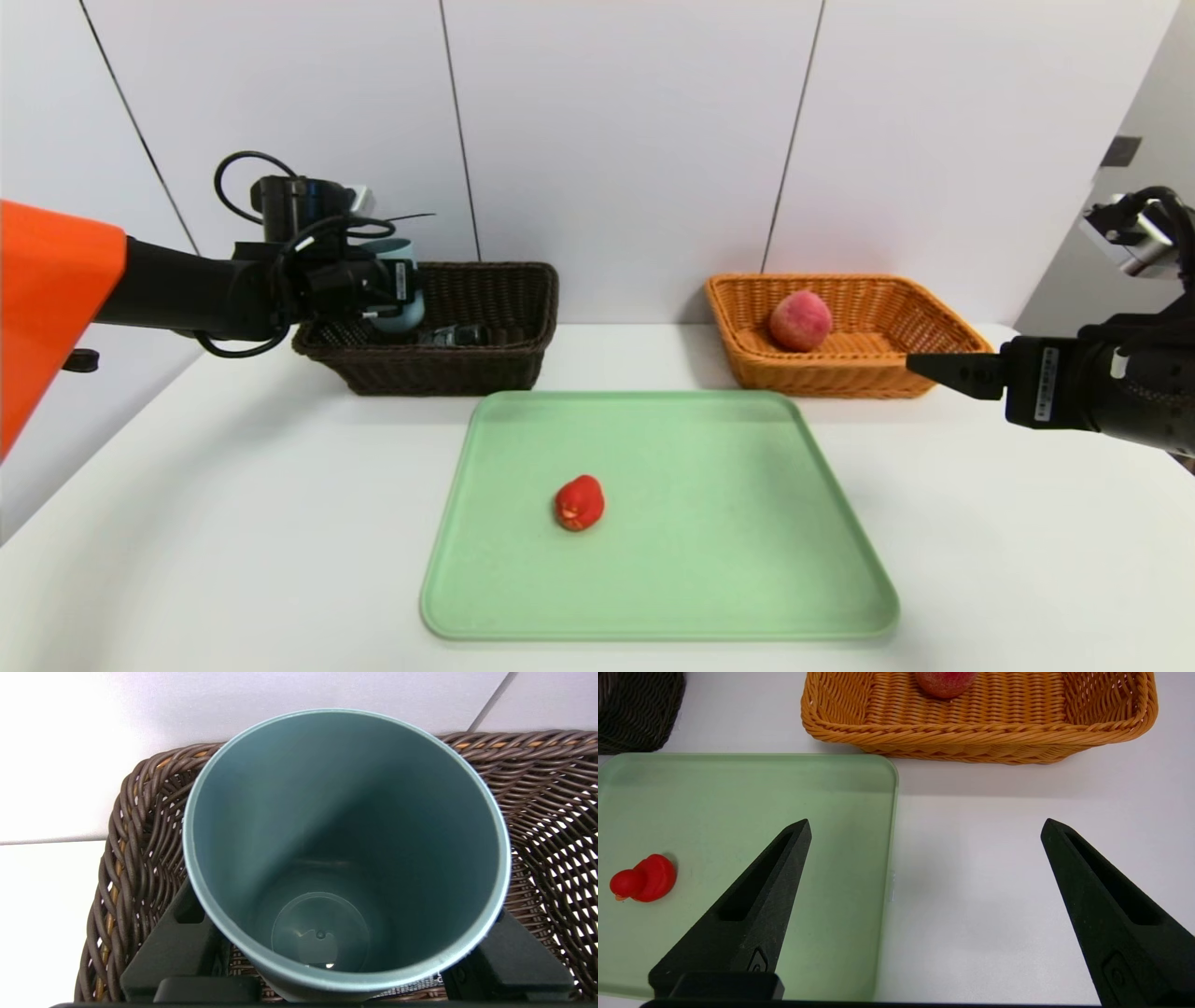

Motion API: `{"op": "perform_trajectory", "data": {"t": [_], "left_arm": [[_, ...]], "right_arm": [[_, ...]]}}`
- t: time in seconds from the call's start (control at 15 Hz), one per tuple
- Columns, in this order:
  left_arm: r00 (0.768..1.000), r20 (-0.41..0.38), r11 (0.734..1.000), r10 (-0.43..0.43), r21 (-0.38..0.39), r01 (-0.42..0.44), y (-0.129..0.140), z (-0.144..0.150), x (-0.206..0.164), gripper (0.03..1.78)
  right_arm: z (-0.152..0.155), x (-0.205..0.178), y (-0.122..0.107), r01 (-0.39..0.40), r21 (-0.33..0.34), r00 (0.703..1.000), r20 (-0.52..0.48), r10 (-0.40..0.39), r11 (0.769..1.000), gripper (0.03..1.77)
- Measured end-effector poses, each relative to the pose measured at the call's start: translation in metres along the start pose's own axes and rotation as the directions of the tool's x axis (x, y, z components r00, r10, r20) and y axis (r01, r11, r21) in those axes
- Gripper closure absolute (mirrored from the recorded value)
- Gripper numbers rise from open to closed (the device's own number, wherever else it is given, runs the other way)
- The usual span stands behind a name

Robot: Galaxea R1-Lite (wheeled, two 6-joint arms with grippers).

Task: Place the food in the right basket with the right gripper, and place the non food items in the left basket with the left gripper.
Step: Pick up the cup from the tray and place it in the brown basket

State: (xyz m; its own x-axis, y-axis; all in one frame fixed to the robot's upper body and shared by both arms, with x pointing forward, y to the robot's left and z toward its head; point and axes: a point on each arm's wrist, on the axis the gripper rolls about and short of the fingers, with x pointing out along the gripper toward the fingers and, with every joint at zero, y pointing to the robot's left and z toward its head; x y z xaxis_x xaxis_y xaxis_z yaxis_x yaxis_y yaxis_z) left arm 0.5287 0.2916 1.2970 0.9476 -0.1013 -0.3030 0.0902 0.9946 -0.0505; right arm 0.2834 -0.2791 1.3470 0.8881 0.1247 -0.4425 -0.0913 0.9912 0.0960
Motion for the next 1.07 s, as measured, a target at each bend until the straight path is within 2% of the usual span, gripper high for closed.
{"op": "perform_trajectory", "data": {"t": [0.6,0.87,1.07], "left_arm": [[1.000,-0.023,1.000,0.021,-0.007,-0.021,0.010,-0.010,0.009,0.66],[1.000,0.022,1.000,0.020,-0.003,-0.020,0.010,-0.010,0.013,0.44],[0.999,0.031,1.000,0.018,-0.001,-0.018,0.010,-0.009,0.013,0.34]], "right_arm": [[-0.001,0.001,0.000,0.000,0.001,1.000,-0.007,0.000,1.000,0.10],[-0.002,0.002,0.000,0.001,0.001,1.000,-0.010,-0.001,1.000,0.10],[-0.002,0.004,0.000,0.001,-0.001,1.000,-0.015,-0.001,1.000,0.10]]}}
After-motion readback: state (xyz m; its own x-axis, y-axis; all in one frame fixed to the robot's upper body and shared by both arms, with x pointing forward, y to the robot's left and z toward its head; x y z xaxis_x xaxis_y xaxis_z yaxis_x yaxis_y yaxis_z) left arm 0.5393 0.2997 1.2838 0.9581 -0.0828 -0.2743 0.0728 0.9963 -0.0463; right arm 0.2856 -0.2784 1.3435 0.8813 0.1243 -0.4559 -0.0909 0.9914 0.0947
